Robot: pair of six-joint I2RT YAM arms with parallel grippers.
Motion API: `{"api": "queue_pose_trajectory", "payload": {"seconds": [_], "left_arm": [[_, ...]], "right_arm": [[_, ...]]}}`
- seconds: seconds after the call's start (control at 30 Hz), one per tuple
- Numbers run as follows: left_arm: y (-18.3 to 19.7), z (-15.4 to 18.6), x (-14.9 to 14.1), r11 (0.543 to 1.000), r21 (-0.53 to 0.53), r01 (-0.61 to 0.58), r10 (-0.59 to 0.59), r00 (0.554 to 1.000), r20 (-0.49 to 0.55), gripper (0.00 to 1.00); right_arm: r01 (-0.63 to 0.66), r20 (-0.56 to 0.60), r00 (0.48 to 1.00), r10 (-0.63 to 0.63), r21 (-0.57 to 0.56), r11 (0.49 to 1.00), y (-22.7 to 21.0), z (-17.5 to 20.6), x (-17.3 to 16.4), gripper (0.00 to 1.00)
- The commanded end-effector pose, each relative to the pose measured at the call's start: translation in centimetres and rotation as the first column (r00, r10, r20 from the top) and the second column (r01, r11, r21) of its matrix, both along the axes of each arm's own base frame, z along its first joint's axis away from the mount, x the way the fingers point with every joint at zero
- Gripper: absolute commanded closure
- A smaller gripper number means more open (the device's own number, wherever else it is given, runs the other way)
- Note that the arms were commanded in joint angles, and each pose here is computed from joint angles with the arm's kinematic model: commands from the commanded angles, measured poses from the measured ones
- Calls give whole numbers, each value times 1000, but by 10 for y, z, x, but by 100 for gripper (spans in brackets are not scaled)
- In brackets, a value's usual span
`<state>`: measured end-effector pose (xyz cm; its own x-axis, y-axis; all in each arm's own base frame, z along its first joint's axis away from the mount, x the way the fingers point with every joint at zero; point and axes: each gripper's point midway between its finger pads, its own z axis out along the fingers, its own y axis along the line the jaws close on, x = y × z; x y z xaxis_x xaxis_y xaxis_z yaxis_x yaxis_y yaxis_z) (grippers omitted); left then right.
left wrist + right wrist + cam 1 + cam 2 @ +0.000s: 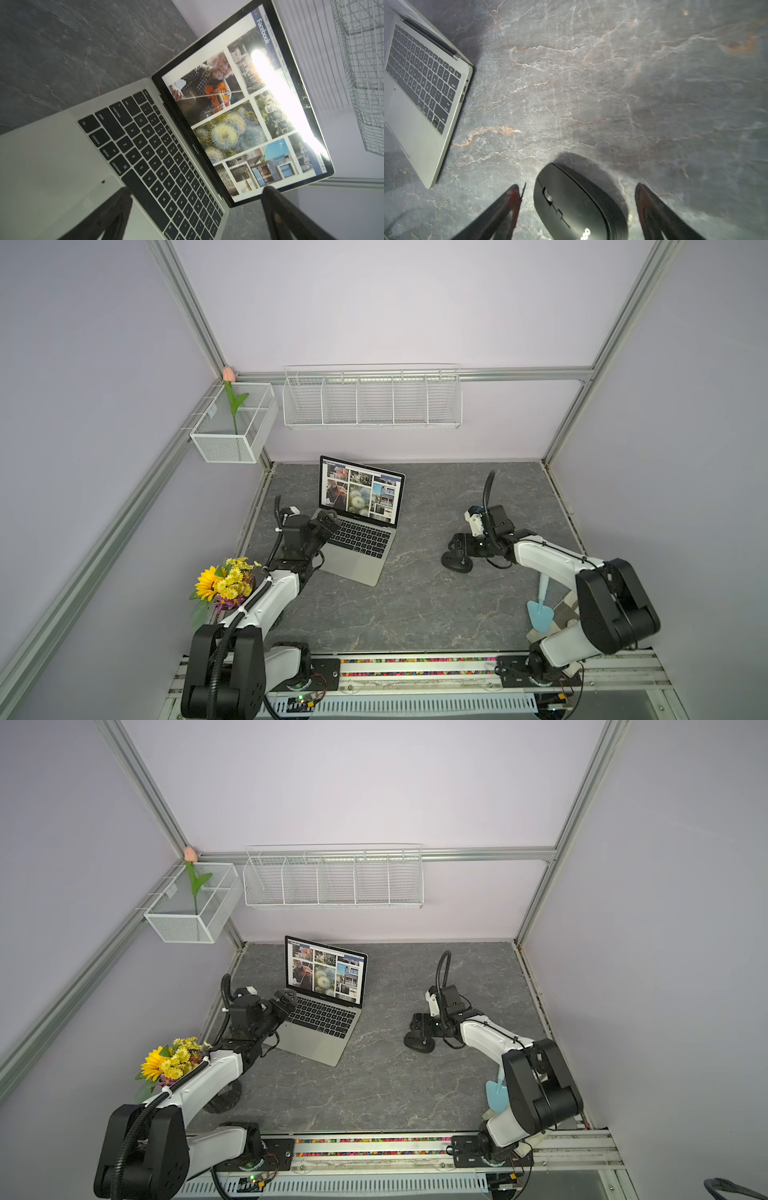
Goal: Insert the wireless mouse receiver into the laptop
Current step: Pick up the mouse from the center of the board.
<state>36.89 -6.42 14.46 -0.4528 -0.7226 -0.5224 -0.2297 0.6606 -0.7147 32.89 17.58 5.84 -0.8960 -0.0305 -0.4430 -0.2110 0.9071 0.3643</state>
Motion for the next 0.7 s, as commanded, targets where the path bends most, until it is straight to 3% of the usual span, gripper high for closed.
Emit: {"api": "queue_pose_trajectory", "payload": {"seconds": [0.0, 0.1, 0.3, 0.53, 0.67], "left_arm": [[-19, 13, -1, 994, -31, 102, -100, 994, 49, 1], [-28, 22, -7, 989, -2, 145, -144, 986, 83, 1], [-56, 30, -19, 967, 19, 252, -253, 960, 117, 1], [-71, 30, -18, 961, -7, 275, -271, 952, 142, 1], [-78, 30, -19, 956, 22, 291, -291, 945, 150, 1]], "right_arm": [[-99, -39, 994, 99, 12, 995, 18, -6, -13, 11], [-159, -130, 978, 162, 27, 987, 26, -16, -37, 11], [-173, -210, 965, 156, -67, 983, 17, -23, -73, 11], [-165, -111, 984, 136, -317, 934, 6, -29, -76, 11], [-248, -91, 969, 231, -390, 887, 17, -36, -72, 5]]}}
